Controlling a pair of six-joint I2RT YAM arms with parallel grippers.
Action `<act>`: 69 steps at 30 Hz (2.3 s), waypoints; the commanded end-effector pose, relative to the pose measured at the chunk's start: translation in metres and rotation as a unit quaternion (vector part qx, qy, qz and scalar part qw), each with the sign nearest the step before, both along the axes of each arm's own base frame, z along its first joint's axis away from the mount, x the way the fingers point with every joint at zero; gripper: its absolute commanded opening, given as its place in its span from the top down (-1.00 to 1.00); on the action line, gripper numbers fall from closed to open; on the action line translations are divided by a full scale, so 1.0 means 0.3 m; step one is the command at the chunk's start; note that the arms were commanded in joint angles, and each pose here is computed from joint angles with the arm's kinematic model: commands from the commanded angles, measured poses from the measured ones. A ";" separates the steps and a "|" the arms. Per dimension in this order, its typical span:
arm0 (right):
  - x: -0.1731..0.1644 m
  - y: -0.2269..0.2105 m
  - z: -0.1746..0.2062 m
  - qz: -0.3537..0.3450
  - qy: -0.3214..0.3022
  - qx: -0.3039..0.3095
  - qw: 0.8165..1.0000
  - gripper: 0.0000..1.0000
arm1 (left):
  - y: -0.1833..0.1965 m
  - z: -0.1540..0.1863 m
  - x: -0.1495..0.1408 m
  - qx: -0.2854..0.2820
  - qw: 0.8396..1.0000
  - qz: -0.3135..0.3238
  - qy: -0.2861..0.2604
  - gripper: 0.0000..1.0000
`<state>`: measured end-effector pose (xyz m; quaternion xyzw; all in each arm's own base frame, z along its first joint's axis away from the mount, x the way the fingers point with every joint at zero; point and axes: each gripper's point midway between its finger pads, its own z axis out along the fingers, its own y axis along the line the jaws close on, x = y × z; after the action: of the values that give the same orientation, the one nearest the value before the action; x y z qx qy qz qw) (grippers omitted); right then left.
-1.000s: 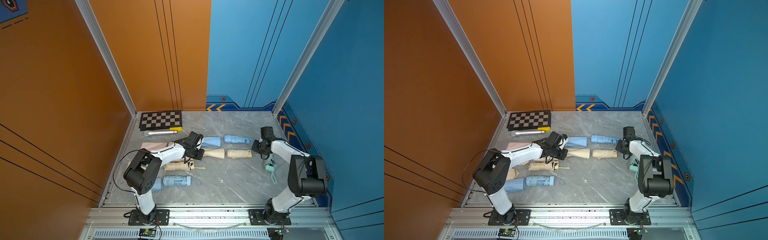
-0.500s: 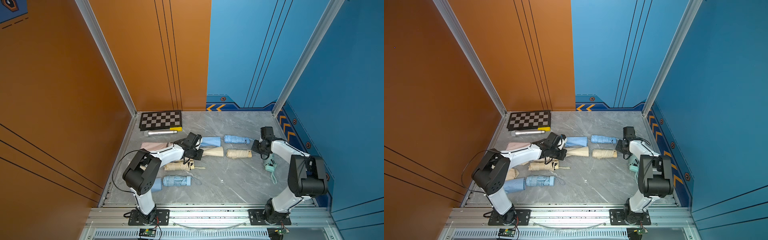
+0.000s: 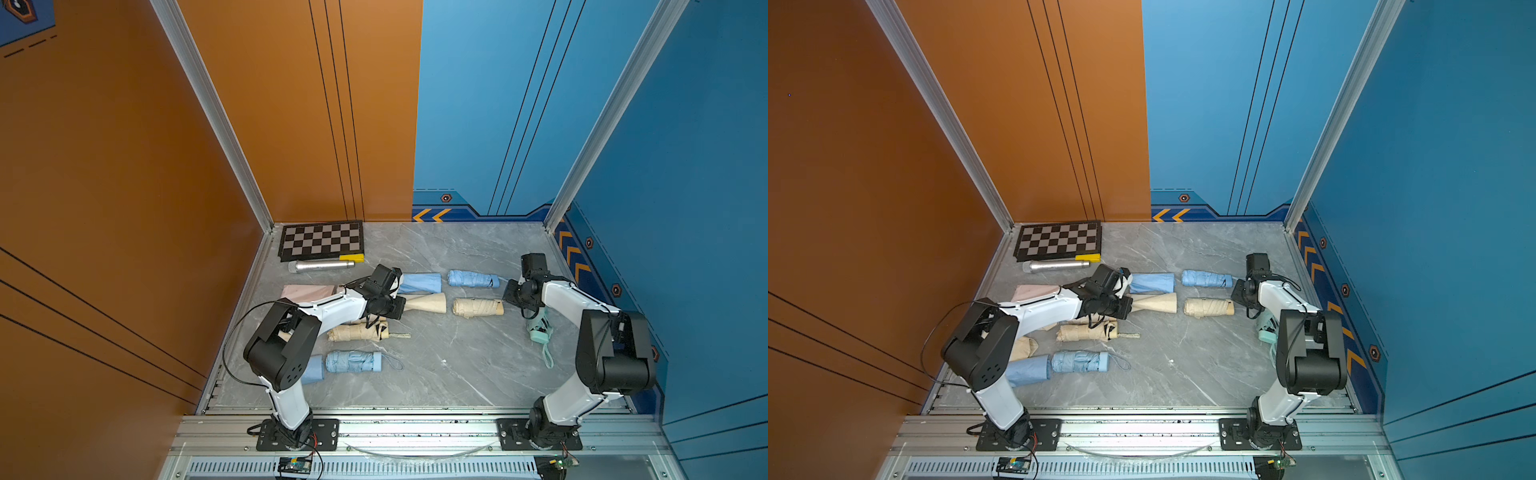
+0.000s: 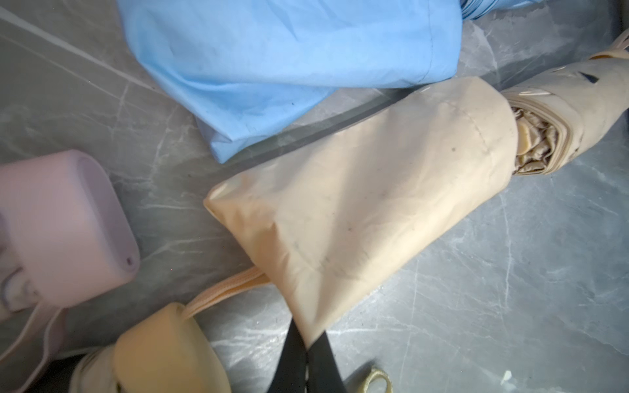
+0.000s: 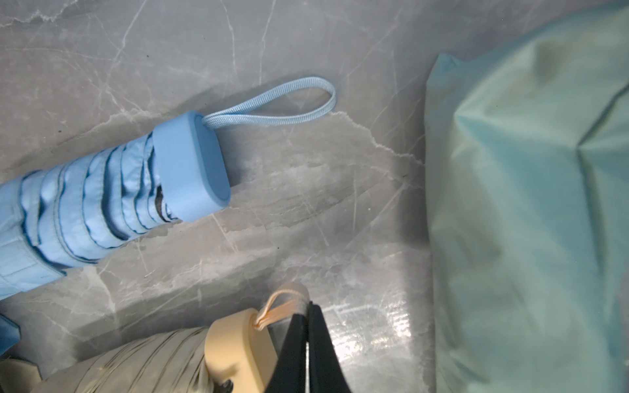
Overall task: Take umbrellas out of sleeves
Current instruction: Place the umbrella sleeve at the center of the board, then pick up the umbrella from the center of the board.
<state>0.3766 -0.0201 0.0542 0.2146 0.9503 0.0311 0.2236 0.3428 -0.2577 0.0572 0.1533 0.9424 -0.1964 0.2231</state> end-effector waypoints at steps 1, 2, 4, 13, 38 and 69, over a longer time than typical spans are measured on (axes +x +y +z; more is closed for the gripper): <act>0.020 -0.015 0.010 -0.015 -0.007 0.000 1.000 0.83 | 0.009 0.026 -0.006 -0.010 1.000 0.004 -0.004 0.98; 0.019 -0.015 0.009 -0.015 -0.007 0.000 1.000 0.82 | 0.009 0.028 -0.006 -0.010 1.000 0.005 -0.004 0.98; 0.023 -0.015 0.013 -0.016 -0.009 0.000 1.000 0.76 | 0.010 0.030 -0.005 -0.011 1.000 0.005 -0.004 0.94; 0.025 -0.015 0.032 -0.020 -0.016 0.001 1.000 0.45 | 0.007 0.046 -0.006 -0.016 1.000 0.004 -0.007 0.77; -0.109 -0.236 0.260 -0.132 -0.101 -0.096 0.981 -1.00 | 0.040 0.200 -0.044 -0.047 0.996 0.001 -0.077 -0.18; -0.108 -0.229 -0.060 -0.098 0.067 -0.005 0.993 -0.78 | 0.064 0.272 -0.058 -0.086 0.991 0.001 -0.104 -0.62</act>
<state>0.3450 -0.0930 0.0407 0.3139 0.9314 -0.0242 0.1824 0.3256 -0.2390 0.1353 0.1575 0.8977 -0.2473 0.3289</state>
